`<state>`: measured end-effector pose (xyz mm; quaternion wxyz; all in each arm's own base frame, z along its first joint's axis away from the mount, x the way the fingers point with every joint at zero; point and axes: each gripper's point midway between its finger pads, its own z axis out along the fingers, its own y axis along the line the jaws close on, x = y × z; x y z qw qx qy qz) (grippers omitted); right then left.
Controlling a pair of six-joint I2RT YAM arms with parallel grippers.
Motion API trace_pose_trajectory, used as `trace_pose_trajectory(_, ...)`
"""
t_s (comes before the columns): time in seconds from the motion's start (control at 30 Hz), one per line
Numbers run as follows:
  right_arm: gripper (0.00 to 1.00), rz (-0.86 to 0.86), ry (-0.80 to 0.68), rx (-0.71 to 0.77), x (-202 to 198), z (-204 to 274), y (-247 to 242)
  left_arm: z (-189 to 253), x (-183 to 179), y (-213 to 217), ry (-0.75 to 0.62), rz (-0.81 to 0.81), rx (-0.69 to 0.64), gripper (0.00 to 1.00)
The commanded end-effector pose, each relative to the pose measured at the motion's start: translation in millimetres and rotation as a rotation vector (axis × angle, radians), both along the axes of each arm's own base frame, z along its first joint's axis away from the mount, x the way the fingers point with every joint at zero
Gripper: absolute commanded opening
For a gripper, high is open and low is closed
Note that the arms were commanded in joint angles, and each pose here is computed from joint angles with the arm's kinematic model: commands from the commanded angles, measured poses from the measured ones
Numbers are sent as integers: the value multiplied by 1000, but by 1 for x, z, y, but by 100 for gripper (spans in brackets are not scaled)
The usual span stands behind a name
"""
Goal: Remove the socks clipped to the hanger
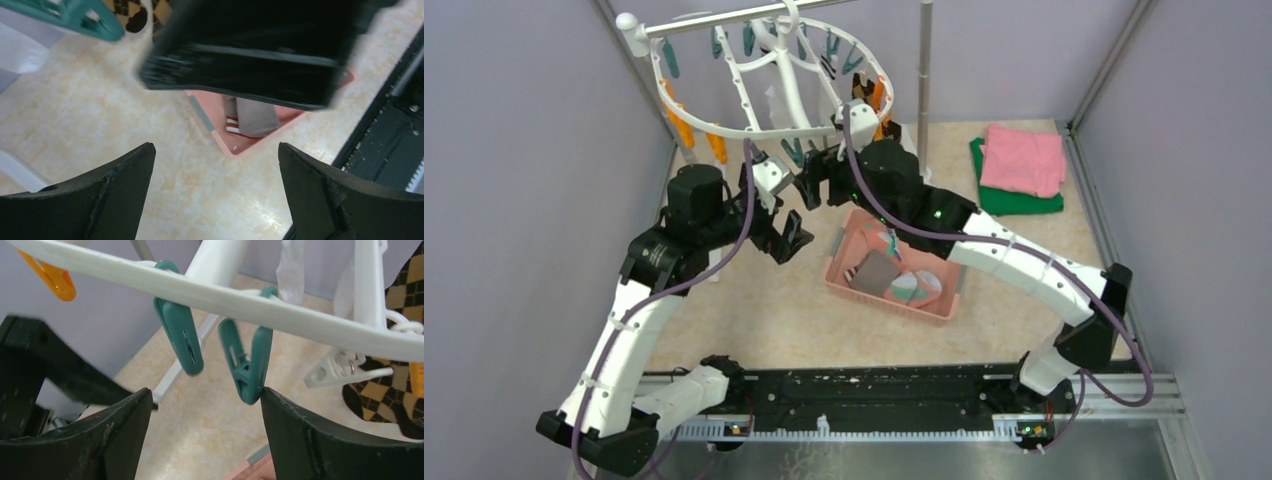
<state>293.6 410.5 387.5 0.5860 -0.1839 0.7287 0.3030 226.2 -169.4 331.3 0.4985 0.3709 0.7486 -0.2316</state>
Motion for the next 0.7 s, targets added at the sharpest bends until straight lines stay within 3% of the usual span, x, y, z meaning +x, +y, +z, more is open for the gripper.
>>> trace_pose_trajectory(0.0, 80, 61, -31, 91, -24, 36, -33, 40, 37, 12, -121, 147, -14, 99)
trace_pose_trajectory(0.2, 81, -68, 7, 82, 0, -3, -110, 63, 67, 37, -187, 340, 9, 99)
trace_pose_trajectory(0.37, 83, -124, -12, -44, 30, -47, -152, 76, 85, 56, -227, 463, 23, 99)
trace_pose_trajectory(0.53, 82, -175, 23, -53, 80, -89, -175, 78, 96, 70, -236, 538, 40, 99)
trace_pose_trajectory(0.67, 71, -33, -48, 22, 98, -85, -153, 77, 95, 68, -219, 528, 35, 99)
